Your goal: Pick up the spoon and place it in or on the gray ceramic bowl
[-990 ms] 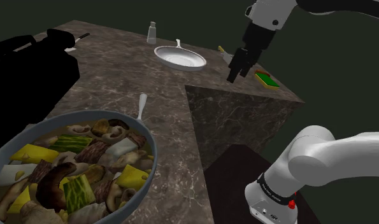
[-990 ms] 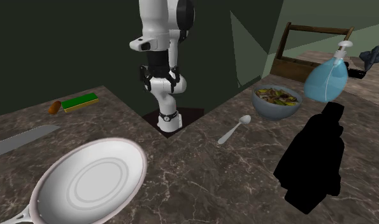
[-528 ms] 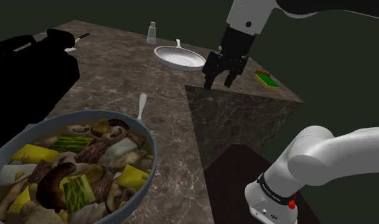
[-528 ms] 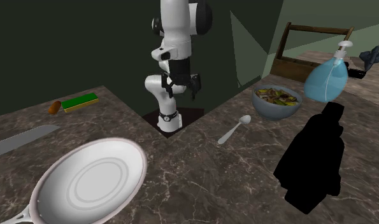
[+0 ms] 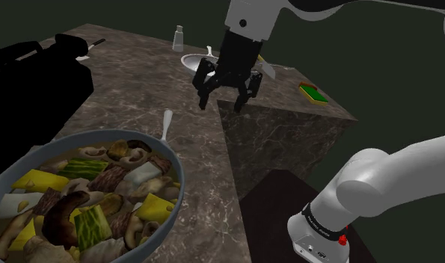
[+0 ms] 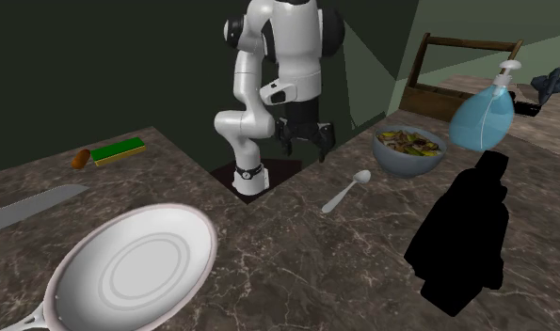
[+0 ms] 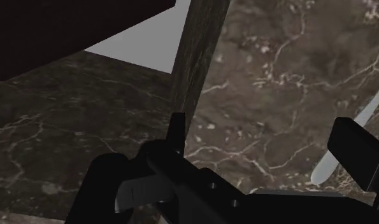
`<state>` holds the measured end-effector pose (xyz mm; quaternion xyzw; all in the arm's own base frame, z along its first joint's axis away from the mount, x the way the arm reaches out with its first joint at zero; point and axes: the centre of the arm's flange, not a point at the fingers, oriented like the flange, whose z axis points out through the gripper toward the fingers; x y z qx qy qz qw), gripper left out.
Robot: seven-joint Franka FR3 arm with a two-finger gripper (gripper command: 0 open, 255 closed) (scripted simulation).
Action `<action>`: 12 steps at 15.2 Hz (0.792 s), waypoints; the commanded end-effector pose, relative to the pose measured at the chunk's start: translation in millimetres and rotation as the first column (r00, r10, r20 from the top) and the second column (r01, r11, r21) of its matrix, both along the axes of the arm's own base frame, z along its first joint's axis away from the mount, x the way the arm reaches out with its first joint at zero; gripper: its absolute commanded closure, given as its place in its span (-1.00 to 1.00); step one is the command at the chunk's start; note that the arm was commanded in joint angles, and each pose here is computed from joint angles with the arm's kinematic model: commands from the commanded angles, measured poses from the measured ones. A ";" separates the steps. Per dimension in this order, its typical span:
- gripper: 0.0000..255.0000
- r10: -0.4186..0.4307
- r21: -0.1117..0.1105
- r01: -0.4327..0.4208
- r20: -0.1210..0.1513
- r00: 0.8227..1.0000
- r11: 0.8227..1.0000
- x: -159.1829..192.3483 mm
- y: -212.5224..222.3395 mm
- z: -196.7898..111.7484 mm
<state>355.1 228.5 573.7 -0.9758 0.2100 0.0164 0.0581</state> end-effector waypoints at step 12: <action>-1.00 -0.249 0.076 0.254 -0.060 0.967 0.964 60.2 86.6 -33.4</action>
